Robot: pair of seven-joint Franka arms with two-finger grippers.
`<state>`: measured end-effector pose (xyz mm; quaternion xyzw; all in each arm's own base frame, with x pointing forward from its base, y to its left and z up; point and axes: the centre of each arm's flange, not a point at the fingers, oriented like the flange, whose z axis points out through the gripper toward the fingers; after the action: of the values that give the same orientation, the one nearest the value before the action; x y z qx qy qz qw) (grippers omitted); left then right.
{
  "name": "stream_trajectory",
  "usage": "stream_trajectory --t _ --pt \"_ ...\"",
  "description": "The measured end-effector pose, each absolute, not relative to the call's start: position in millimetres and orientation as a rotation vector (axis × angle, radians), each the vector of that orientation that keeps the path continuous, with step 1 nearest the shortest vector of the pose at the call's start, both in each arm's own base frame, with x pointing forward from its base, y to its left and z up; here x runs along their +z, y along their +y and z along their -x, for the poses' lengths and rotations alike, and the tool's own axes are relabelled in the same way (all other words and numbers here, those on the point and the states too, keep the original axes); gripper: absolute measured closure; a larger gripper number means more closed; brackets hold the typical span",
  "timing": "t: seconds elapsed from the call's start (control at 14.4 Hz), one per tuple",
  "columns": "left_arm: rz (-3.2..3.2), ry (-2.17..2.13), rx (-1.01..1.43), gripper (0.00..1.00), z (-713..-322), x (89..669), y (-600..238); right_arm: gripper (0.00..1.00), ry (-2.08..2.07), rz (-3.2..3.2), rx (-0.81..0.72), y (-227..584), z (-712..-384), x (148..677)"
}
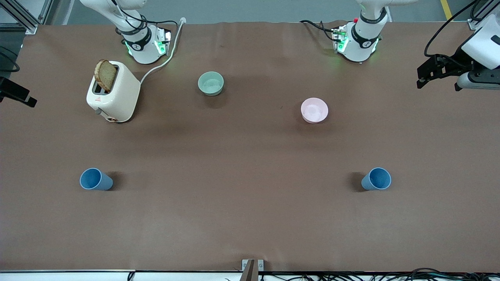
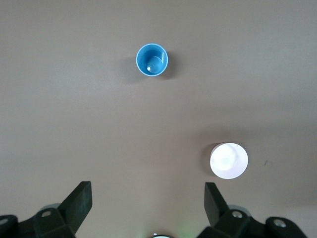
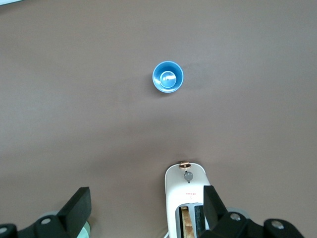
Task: Stack blue cups with both arms
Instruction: 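Reach the left and right grippers down to the two blue cups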
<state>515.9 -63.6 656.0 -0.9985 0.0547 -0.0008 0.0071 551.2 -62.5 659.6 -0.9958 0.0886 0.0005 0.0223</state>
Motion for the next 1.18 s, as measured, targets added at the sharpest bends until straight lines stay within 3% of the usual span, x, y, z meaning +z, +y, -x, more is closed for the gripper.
stream_trajectory --t 0.42,0.83,0.97,1.18 --pt "3.129 0.169 0.031 0.0 -535.9 641.1 -60.2 0.0 0.183 3.118 0.017 -66.7 -555.8 655.4" --pt "3.129 0.069 0.053 0.0 -629.5 504.5 -15.1 0.0 0.178 3.123 0.015 -67.1 -559.1 652.3" --pt "3.137 0.025 0.03 0.0 -647.6 449.0 5.3 0.0 0.17 3.127 -0.002 -69.2 -576.6 633.1" --pt "3.15 -0.002 0.036 0.0 -660.0 378.1 15.6 0.0 0.123 3.146 -0.045 -80.2 -630.3 557.7"
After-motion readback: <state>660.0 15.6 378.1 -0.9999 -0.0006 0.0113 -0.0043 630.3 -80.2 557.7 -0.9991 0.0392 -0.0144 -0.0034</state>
